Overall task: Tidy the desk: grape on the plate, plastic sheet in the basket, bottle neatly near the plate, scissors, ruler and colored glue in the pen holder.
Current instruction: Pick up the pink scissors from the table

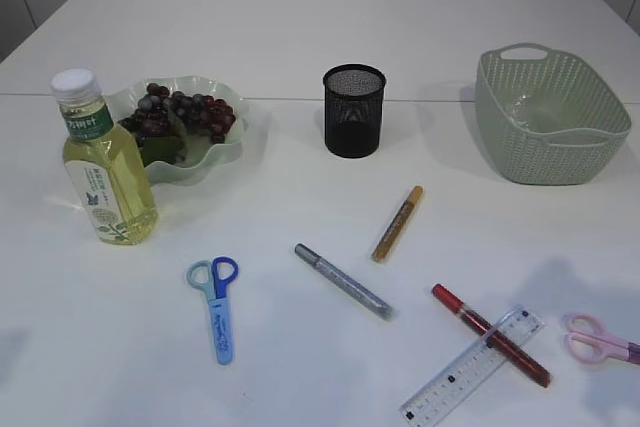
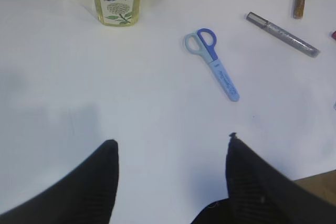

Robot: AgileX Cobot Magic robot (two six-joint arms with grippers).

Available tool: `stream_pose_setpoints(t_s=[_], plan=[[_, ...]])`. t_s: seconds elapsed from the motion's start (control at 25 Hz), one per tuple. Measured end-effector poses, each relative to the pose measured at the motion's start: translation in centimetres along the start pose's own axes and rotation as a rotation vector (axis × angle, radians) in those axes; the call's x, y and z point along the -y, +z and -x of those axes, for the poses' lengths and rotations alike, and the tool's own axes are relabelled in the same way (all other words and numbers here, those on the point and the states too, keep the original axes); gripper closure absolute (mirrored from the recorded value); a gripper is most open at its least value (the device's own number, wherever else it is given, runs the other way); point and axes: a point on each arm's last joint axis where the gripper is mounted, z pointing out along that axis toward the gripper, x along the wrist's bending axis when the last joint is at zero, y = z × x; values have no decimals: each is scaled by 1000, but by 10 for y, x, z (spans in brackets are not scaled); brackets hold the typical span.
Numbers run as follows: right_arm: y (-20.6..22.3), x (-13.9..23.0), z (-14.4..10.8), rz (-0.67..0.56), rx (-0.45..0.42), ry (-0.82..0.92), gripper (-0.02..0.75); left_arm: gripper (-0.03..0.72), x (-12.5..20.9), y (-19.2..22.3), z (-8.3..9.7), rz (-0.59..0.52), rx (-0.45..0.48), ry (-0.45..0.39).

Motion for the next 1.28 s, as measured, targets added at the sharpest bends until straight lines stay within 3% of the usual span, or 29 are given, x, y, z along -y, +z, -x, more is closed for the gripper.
stream_pose_setpoints(t_s=[0.36, 0.64, 1.28], plan=[[25, -3, 9, -98, -51, -173, 300, 219, 0, 0, 0, 0, 0, 0], [39, -10, 11, -70, -92, -307, 300, 219, 0, 0, 0, 0, 0, 0], [82, -31, 32, -100, -162, -375, 300, 219, 0, 0, 0, 0, 1, -1]])
